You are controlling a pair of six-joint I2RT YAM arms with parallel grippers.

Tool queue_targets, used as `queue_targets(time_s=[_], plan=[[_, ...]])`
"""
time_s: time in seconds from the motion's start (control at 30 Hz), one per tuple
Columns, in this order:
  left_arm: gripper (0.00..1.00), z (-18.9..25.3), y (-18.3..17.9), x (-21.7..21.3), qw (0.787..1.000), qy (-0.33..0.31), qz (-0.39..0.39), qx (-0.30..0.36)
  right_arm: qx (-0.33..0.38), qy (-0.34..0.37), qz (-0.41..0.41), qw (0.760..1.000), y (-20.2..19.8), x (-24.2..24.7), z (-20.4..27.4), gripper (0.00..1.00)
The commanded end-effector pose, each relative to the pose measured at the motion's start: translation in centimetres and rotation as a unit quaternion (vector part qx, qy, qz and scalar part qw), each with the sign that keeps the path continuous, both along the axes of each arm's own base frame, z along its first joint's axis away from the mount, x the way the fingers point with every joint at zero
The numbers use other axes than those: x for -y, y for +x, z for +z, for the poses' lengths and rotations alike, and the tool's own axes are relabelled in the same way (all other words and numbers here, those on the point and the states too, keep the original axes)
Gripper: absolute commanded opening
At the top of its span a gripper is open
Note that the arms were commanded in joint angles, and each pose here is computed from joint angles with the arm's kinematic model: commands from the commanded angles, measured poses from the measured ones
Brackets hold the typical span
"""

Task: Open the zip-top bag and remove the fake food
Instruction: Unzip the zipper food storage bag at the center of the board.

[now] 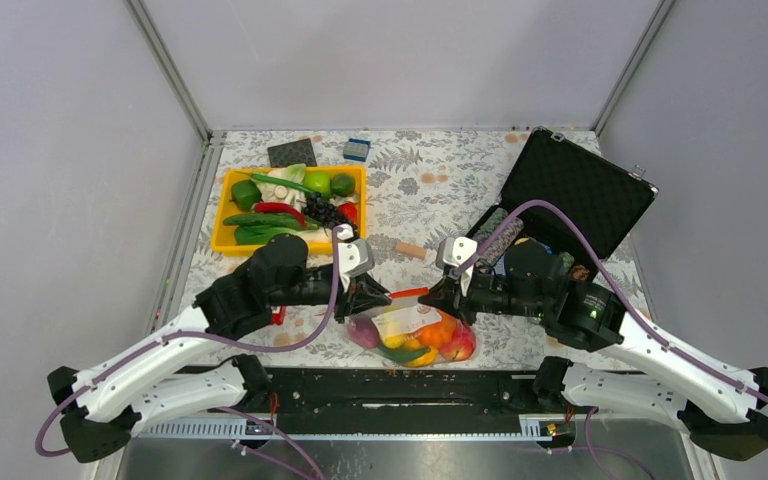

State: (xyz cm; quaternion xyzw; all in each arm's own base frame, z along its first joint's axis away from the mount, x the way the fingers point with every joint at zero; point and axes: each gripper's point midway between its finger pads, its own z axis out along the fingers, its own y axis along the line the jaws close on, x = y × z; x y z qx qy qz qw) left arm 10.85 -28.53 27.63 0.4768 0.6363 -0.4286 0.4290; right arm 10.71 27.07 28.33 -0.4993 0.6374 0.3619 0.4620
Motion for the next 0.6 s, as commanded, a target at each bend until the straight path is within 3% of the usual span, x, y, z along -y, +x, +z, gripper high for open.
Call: queue_targets(time_s=[0.0,0.23,0.57], plan=[[0.00,-2.5,2.1,-3.3,0.994,0.072,0.075,0.041,0.052,0.039,-0.026,0.998,1.1,0.6,4.3,0.00],[0.00,-3.3,3.9,-6.2,0.981,0.111,0.142,0.078,0.071,0.026,-0.089,0.993,3.1,2.1,3.9,0.00],[0.00,-5.1,4.5,-8.7,0.967,0.163,0.178,0.087,0.078,0.015,-0.181,0.980,5.0,5.1,1.5,0.00]])
